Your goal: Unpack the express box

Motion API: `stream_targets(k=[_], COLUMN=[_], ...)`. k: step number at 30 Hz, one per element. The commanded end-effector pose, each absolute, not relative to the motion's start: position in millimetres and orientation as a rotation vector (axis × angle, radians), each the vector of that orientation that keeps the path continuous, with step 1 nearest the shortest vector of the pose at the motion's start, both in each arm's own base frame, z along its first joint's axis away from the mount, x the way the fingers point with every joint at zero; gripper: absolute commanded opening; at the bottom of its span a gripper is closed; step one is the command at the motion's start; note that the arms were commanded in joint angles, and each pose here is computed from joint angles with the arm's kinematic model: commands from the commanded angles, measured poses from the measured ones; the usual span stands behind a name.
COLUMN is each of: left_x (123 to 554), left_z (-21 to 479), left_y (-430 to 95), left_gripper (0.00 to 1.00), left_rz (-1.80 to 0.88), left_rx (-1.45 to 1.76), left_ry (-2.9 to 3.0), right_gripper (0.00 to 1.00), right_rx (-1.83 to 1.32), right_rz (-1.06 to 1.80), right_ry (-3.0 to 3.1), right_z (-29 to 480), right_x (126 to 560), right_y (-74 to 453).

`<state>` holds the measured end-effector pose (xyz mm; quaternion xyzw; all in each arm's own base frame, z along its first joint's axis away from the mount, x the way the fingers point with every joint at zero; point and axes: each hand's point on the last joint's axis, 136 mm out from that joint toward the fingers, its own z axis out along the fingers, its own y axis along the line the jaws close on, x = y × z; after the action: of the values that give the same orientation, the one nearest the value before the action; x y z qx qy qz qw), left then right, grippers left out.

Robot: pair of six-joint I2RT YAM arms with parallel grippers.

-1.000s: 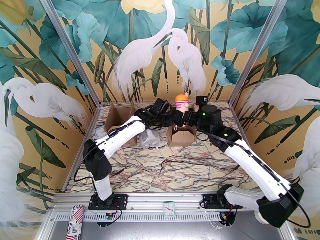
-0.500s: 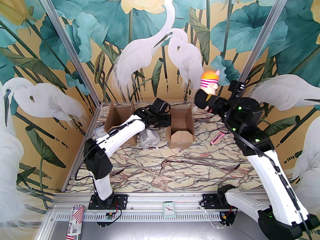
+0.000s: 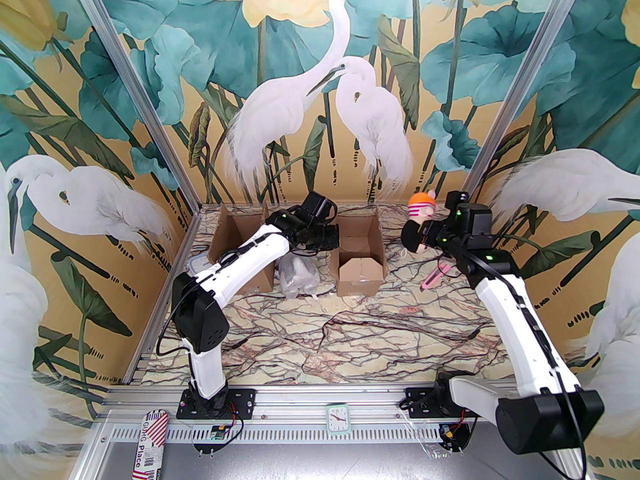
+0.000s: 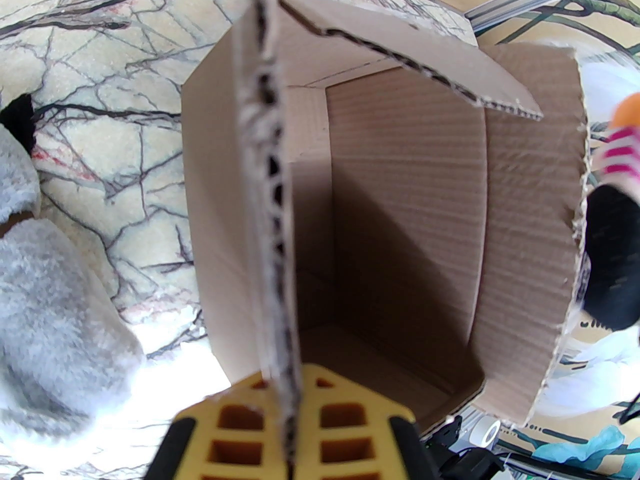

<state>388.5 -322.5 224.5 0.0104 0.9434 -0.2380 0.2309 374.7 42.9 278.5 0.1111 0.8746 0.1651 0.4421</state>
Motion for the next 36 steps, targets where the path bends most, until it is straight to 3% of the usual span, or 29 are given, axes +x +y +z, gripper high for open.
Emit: stream_targets(k=[1, 8, 24, 26, 28, 33, 36], left_x=[398.9, 414.6, 425.2, 424.7, 423.9, 426.0, 424.5], left_z=[226.5, 219.8, 208.1, 209.3, 212.2, 234.0, 260.0], left_y=[-315.6, -311.1, -307.2, -308.0, -310.0, -310.7, -310.9], left_gripper=[0.0, 0.0, 0.0, 0.05, 0.19, 0.54, 0.66], left_rz=[-0.652, -0.636, -0.623, -0.631, -0.647, -0.666, -0.694], left_rx=[0.034, 0.055, 0.093, 0.097, 0.118, 0.16, 0.206], left_ry=[2.611, 2.655, 2.7, 2.699, 2.691, 2.62, 2.532], right_gripper=[0.0, 0.0, 0.01, 0.17, 0.47, 1.0, 0.99], right_rx=[0.253, 0.226, 0.203, 0.209, 0.212, 0.217, 0.206], right_rz=[0.407, 0.44, 0.43, 0.417, 0.396, 0.287, 0.21], right_ry=[2.284, 2.443, 2.563, 2.564, 2.559, 2.47, 2.396], right_z=[238.9, 165.0, 105.7, 105.0, 108.2, 144.8, 175.6], right_x=[378.3, 394.3, 428.8, 429.2, 428.6, 424.7, 417.7], right_y=[45.9, 66.4, 86.0, 84.5, 81.7, 66.1, 54.0])
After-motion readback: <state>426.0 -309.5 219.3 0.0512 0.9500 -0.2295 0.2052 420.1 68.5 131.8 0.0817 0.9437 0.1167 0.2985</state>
